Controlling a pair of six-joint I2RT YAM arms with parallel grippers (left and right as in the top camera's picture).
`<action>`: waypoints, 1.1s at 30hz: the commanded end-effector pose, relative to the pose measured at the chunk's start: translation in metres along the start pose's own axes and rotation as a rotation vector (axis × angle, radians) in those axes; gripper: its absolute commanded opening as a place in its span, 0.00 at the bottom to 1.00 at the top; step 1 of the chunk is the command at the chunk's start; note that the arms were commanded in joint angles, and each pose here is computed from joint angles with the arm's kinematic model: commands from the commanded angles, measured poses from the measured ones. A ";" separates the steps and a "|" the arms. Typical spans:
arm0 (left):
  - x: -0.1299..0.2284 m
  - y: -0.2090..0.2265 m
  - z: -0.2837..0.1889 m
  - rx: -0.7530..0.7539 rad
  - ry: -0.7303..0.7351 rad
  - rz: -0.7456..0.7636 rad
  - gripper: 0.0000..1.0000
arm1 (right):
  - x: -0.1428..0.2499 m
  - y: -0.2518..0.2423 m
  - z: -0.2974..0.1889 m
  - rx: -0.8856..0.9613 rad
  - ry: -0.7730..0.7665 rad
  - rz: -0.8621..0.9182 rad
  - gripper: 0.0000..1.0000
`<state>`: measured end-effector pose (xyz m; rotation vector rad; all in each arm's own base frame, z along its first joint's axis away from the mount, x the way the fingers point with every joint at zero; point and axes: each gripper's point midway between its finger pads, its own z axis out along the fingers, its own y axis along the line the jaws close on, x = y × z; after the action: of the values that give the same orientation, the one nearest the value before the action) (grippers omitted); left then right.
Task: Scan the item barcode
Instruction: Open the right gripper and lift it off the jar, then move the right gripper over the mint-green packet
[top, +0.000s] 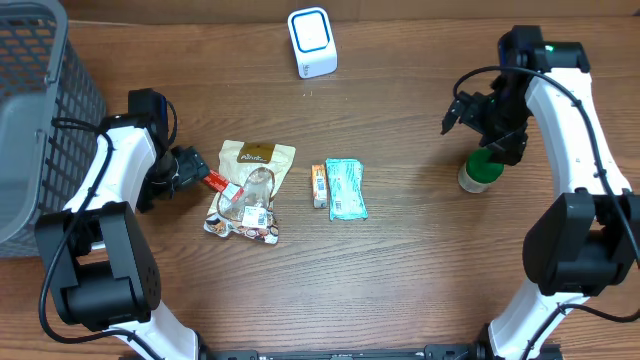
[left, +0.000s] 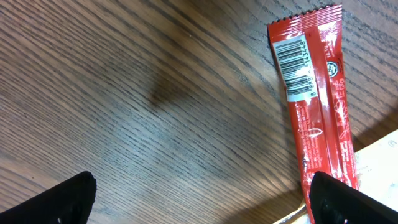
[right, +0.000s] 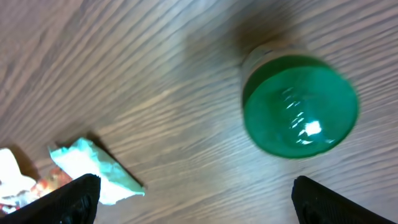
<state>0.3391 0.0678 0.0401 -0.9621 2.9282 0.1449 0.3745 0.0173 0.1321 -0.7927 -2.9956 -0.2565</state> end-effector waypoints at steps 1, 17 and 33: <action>-0.009 0.004 -0.005 -0.009 -0.028 0.003 0.99 | 0.014 0.013 -0.005 -0.008 0.010 -0.047 1.00; -0.009 0.004 -0.005 -0.009 -0.028 0.003 1.00 | 0.093 0.121 0.017 -0.037 -0.002 -0.406 0.53; -0.009 0.004 -0.005 -0.009 -0.028 0.003 1.00 | 0.179 0.248 0.039 -0.253 -0.140 -0.744 0.09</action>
<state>0.3390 0.0678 0.0401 -0.9616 2.9288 0.1450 0.3426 0.3182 0.1506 0.3567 -3.2927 -0.6203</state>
